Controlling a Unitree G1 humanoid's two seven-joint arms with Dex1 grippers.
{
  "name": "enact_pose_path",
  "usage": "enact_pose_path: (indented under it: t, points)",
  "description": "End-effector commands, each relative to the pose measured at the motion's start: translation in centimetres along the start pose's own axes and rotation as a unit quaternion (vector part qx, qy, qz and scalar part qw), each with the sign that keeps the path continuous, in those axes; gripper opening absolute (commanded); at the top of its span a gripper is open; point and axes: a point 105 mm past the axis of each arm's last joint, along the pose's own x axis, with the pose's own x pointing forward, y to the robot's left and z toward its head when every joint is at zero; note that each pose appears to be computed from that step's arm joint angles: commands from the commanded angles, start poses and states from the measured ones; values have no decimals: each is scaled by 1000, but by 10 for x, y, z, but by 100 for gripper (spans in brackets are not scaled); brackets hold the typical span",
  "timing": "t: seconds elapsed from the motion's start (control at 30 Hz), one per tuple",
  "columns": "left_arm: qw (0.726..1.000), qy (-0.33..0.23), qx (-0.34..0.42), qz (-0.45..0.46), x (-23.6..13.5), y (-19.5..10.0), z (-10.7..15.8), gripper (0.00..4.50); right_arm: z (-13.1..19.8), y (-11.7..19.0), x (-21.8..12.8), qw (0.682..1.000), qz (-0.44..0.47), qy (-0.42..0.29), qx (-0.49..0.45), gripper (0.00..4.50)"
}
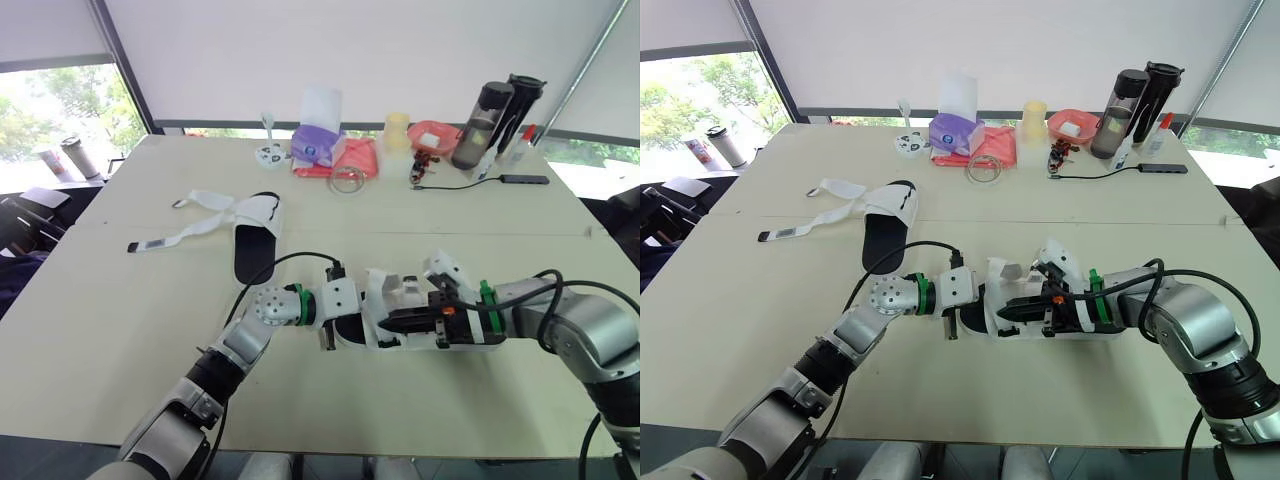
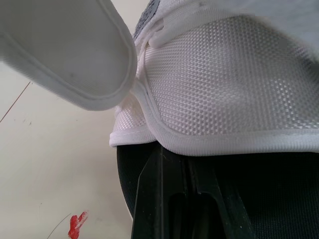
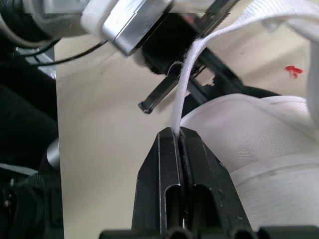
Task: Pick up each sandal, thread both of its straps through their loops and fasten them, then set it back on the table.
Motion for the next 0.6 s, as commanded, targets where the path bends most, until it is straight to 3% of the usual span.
enact_pose_path:
  t: [0.03, 0.2, 0.3, 0.6]
  points:
    - [991, 117, -61, -21, -10, -23, -63, 0, -8, 5, 4, 999, -2, 20, -46, 1]
    - [991, 117, -65, -19, -10, -24, -64, 0, 0, 15, -2, 996, -1, -11, -85, 1]
    - [991, 117, -66, -20, -10, -24, -64, 0, -12, 21, -3, 996, 5, 15, -87, 1]
    - [991, 116, -66, -23, -8, -25, -64, 0, -25, 9, 1, 998, -37, 30, -34, 1]
